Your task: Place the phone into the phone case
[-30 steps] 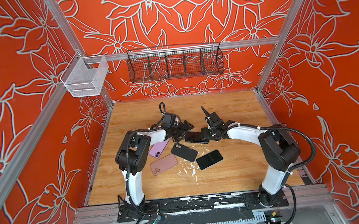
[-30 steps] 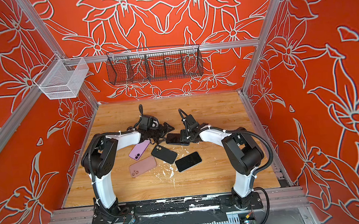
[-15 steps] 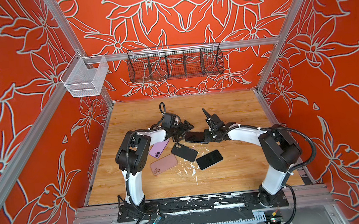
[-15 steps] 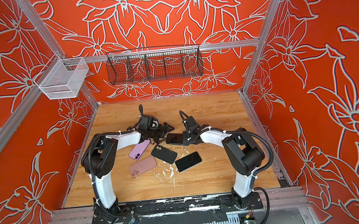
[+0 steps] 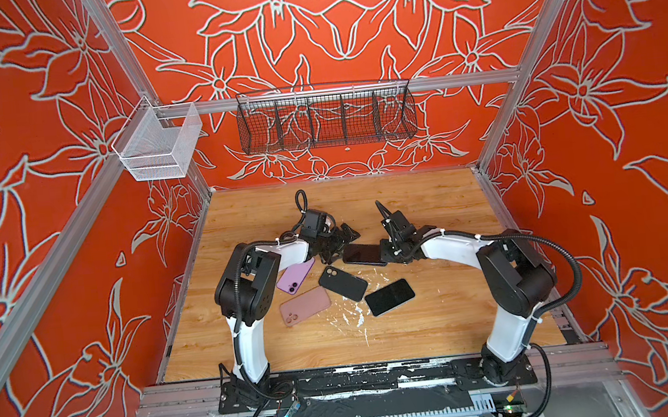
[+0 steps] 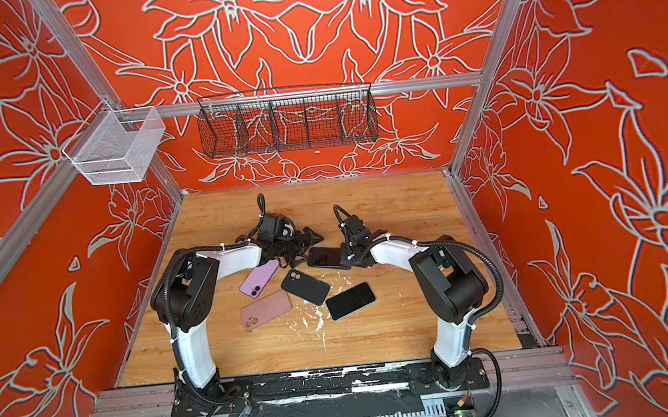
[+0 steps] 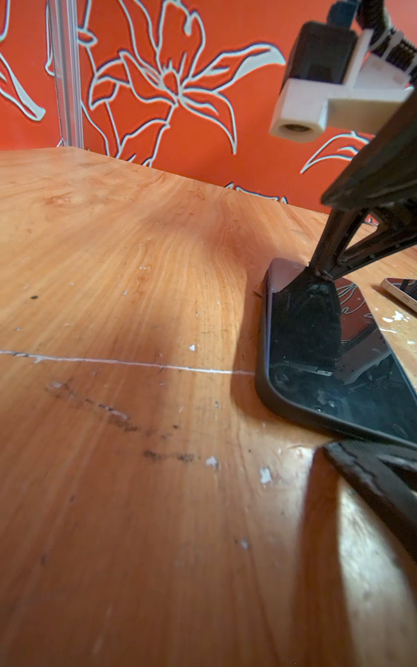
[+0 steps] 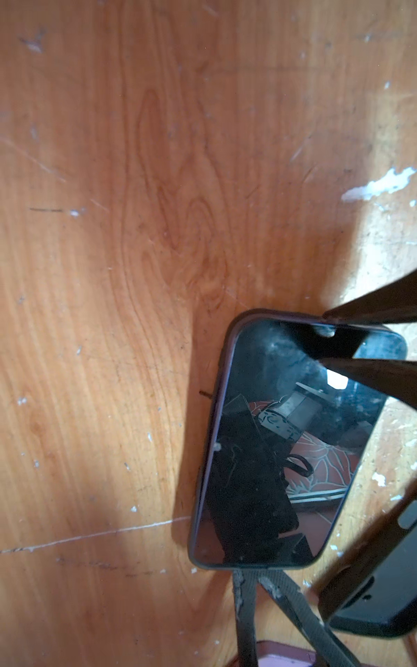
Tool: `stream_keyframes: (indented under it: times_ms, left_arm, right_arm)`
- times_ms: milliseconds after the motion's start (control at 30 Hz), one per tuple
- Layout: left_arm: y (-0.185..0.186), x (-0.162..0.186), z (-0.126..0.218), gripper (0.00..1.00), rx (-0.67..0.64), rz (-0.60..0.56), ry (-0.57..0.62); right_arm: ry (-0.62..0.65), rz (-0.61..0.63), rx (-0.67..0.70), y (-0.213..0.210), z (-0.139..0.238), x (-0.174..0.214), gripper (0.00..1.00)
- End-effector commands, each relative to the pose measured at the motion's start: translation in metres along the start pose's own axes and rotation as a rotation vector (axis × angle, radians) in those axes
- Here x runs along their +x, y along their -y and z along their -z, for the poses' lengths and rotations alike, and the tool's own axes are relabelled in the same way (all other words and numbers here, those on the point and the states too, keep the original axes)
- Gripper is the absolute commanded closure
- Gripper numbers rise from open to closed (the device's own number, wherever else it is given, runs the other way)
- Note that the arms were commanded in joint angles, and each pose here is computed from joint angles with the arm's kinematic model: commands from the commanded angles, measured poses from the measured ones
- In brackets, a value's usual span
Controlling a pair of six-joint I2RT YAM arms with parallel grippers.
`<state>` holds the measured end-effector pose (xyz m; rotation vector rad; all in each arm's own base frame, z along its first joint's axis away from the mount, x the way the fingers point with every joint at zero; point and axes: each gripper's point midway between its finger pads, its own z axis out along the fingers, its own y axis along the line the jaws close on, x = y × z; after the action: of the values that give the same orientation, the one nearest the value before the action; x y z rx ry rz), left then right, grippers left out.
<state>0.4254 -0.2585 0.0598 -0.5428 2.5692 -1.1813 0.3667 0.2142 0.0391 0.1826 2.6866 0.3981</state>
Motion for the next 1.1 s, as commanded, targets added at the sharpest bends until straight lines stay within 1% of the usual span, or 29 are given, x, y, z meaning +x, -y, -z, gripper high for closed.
stream_keyframes:
  times_ms: [0,167,233,300,400,600,800,933,1067]
  left_arm:
    - [0.003,0.017,-0.013,0.03,0.020,-0.002,-0.070]
    - [0.006,0.017,-0.012,0.03,0.025,-0.008,-0.074]
    - [0.005,0.018,-0.011,0.03,0.020,-0.013,-0.075]
    - [0.002,0.018,-0.009,0.03,0.004,-0.016,-0.073]
    - [-0.002,0.020,-0.008,0.03,-0.008,-0.017,-0.070]
    - [0.001,0.019,-0.006,0.03,-0.005,-0.022,-0.068]
    - [0.003,0.019,-0.003,0.03,-0.009,-0.034,-0.064]
    - [0.003,0.019,-0.003,0.03,-0.007,-0.035,-0.068]
    - [0.004,0.019,-0.003,0.03,-0.002,-0.035,-0.068]
  right_arm:
    - [-0.069,0.029,-0.064,-0.022,-0.019,0.022,0.86]
    - [-0.081,0.016,-0.035,-0.011,-0.023,0.030,0.85]
    - [-0.075,0.016,-0.034,-0.010,-0.019,0.030,0.82]
    - [-0.051,0.006,-0.042,-0.007,-0.010,0.025,0.76]
    - [-0.015,-0.012,-0.051,0.000,0.004,0.017,0.71]
    - [0.003,-0.031,-0.081,0.007,0.019,0.008,0.59]
    - [-0.002,-0.092,-0.184,0.004,0.022,0.001,0.45]
    - [-0.001,-0.119,-0.200,0.010,0.023,-0.003,0.39]
    - [-0.025,-0.142,-0.226,0.012,0.015,-0.002,0.36]
